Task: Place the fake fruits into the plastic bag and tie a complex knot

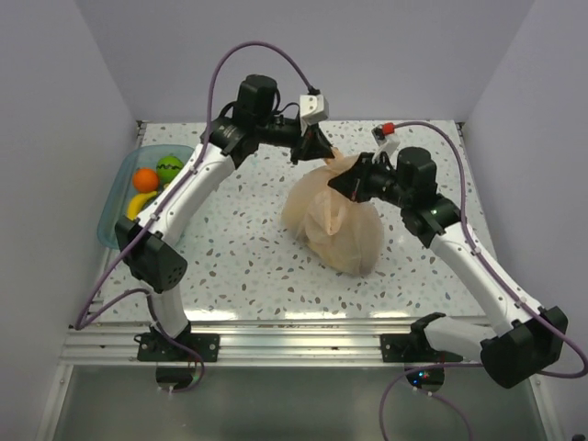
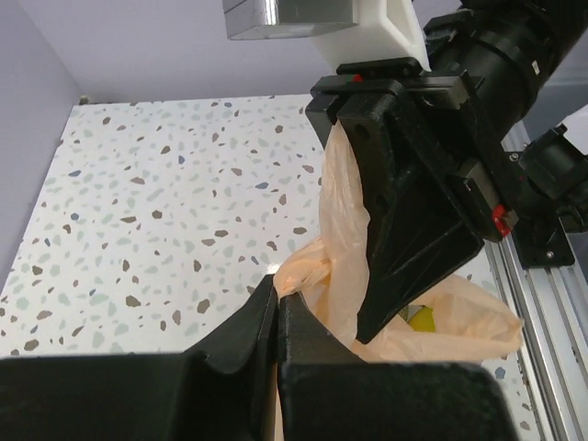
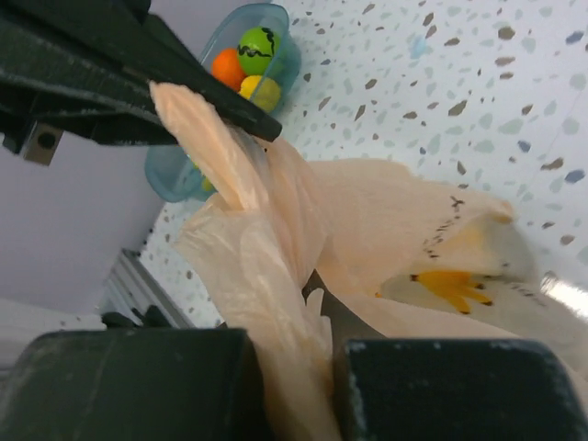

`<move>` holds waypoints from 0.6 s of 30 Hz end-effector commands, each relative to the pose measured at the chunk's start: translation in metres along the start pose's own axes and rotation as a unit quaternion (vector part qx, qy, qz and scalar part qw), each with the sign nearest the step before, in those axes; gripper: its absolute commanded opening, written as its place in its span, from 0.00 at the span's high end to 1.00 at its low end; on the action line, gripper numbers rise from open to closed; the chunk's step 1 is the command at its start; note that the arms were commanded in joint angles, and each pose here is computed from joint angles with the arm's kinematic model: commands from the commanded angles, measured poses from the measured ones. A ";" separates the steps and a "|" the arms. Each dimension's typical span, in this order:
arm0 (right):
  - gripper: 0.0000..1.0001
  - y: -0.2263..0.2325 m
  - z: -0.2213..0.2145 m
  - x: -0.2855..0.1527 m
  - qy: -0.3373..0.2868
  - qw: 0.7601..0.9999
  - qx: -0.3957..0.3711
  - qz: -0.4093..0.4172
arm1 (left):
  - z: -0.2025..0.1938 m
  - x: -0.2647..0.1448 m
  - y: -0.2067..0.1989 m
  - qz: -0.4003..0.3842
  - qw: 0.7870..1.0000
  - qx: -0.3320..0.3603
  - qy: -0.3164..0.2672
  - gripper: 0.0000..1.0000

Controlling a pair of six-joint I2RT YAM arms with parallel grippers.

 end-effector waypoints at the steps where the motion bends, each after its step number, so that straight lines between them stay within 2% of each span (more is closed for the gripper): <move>1: 1.00 -0.002 -0.028 -0.005 0.022 0.980 0.190 -0.060 | 0.013 -0.016 -0.003 0.086 0.996 0.010 -0.001 1.00; 2: 1.00 -0.007 -0.045 -0.003 0.036 0.974 0.213 -0.072 | 0.003 -0.016 -0.007 0.097 0.995 0.000 0.003 1.00; 3: 1.00 -0.011 -0.050 0.000 0.031 0.969 0.233 -0.078 | 0.017 -0.025 -0.019 0.112 0.993 0.002 -0.028 1.00; 4: 1.00 -0.017 -0.059 0.002 0.035 0.966 0.240 -0.088 | 0.007 -0.024 -0.024 0.118 0.993 -0.010 -0.029 1.00; 5: 1.00 -0.024 -0.079 0.003 0.049 0.962 0.248 -0.102 | -0.035 -0.020 -0.021 0.134 0.990 -0.052 -0.004 1.00; 6: 1.00 -0.029 -0.086 0.004 0.049 0.961 0.249 -0.108 | -0.029 -0.026 -0.031 0.142 0.987 -0.063 -0.029 1.00; 7: 1.00 -0.030 -0.088 0.005 0.044 0.962 0.248 -0.107 | -0.064 -0.022 -0.034 0.147 0.984 -0.101 -0.008 1.00; 8: 1.00 -0.035 -0.102 0.006 0.051 0.960 0.251 -0.110 | -0.066 -0.023 -0.038 0.148 0.983 -0.106 -0.020 1.00; 9: 1.00 -0.034 -0.101 0.007 0.043 0.964 0.240 -0.102 | -0.065 -0.027 -0.049 0.146 0.980 -0.128 -0.033 1.00; 10: 1.00 -0.036 -0.101 0.005 0.039 0.966 0.233 -0.105 | -0.086 -0.025 -0.055 0.142 0.978 -0.154 -0.024 1.00; 12: 1.00 -0.039 -0.106 0.002 0.042 0.968 0.221 -0.111 | -0.080 -0.027 -0.069 0.127 0.971 -0.196 -0.053 1.00; 13: 1.00 -0.040 -0.105 0.001 0.039 0.969 0.218 -0.113 | -0.095 -0.025 -0.077 0.110 0.968 -0.222 -0.047 1.00; 14: 1.00 -0.042 -0.105 0.001 0.038 0.969 0.217 -0.114 | -0.089 -0.022 -0.082 0.094 0.968 -0.224 -0.065 1.00; 15: 1.00 -0.040 -0.102 0.002 0.032 0.970 0.215 -0.108 | -0.091 -0.018 -0.092 0.075 0.961 -0.256 -0.068 1.00; 18: 1.00 -0.038 -0.093 0.006 0.015 0.972 0.215 -0.095 | -0.114 -0.001 -0.101 0.075 0.951 -0.296 -0.049 1.00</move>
Point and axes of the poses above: each gripper's point midway between its finger pads, its own x axis out along the fingers, its own y axis along the line the jaws close on, z = x × y, the point moved 1 cm from there along -x, back along the fingers, and after that the axes turned 11 degrees about -x, right-handed, at the moved point
